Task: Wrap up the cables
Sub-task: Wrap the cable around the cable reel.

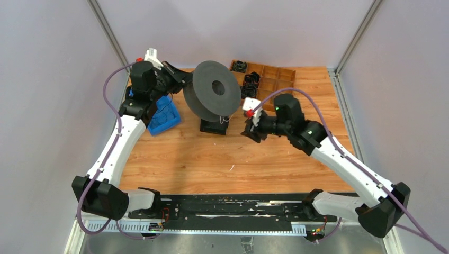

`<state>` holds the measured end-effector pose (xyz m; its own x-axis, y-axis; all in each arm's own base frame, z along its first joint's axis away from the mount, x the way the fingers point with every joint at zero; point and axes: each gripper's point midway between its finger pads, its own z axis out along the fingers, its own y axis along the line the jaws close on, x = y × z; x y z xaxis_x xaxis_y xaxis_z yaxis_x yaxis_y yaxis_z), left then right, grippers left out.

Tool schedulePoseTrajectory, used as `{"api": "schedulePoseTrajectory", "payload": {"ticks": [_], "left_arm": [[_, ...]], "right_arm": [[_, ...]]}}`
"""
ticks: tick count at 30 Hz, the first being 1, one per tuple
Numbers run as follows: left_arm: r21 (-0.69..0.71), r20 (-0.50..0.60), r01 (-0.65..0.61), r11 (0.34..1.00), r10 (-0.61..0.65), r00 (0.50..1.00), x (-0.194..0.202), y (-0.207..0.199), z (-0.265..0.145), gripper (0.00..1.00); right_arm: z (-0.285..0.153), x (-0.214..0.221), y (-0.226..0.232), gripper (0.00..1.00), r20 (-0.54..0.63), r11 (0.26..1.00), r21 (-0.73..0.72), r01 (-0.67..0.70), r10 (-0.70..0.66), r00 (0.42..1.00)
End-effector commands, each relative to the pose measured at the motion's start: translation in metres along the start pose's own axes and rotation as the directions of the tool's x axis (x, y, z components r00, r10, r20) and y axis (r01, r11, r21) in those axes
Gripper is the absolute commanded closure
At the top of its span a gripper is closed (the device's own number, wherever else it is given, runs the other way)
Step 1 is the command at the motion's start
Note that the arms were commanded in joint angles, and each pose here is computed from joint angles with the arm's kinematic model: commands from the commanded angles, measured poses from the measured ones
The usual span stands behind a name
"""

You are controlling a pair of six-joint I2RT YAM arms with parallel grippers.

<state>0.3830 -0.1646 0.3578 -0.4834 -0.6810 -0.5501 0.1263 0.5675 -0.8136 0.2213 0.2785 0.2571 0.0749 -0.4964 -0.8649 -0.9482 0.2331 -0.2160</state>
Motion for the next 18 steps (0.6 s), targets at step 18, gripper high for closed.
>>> {"api": "schedulePoseTrajectory", "payload": {"ticks": [18], "left_arm": [[0.412, -0.056, 0.038, 0.91, -0.017, 0.998, -0.006, -0.1, -0.05, 1.0]], "right_arm": [[0.011, 0.005, -0.105, 0.42, 0.452, 0.884, -0.018, -0.466, 0.423, 0.785]]}}
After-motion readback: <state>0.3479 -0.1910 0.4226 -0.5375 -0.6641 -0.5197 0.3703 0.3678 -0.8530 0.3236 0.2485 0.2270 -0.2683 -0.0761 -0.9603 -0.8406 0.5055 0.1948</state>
